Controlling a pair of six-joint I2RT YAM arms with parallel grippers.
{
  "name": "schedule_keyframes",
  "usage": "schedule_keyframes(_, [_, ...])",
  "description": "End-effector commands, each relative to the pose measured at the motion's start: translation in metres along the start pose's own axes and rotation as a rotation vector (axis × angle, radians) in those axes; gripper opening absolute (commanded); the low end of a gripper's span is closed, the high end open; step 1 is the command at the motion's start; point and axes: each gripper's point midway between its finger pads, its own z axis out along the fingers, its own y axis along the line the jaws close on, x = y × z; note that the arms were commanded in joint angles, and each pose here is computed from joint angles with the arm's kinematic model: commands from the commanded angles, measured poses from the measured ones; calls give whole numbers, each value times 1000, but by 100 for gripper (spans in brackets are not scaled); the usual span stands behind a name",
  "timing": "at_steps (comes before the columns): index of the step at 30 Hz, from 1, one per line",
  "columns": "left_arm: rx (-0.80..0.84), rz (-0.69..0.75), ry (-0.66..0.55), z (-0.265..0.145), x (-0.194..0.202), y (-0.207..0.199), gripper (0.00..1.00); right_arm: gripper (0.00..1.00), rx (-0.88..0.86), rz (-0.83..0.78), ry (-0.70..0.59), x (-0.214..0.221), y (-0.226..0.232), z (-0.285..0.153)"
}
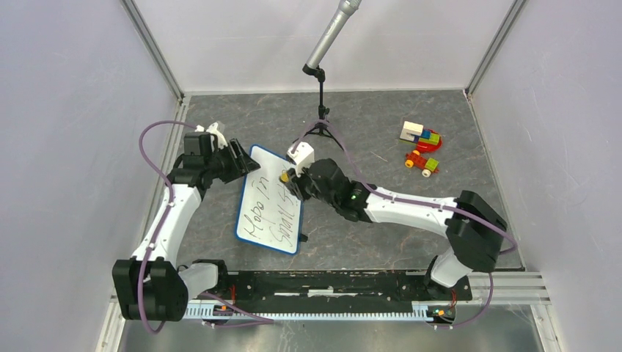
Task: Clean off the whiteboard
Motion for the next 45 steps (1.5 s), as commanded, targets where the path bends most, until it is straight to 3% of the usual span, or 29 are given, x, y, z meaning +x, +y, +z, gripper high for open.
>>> schedule_keyframes(1, [-49,75,-42,-5,-25,-1,61,17,-128,46,-191,-70,30,24])
schedule_keyframes(10, [4,19,25,19,-32,-9,49,17,-209,110,-249,-85,30,44])
schedule_keyframes(27, [8,57,30,27,-21,0,5,15,-329,162,-193,-50,47,80])
schedule_keyframes(38, [14,58,57,33,-5,8,2,14,-531,206,-210,-55,113,60])
schedule_keyframes(45, [-4,99,15,27,-8,12,2,14,-504,190,-168,-36,119,68])
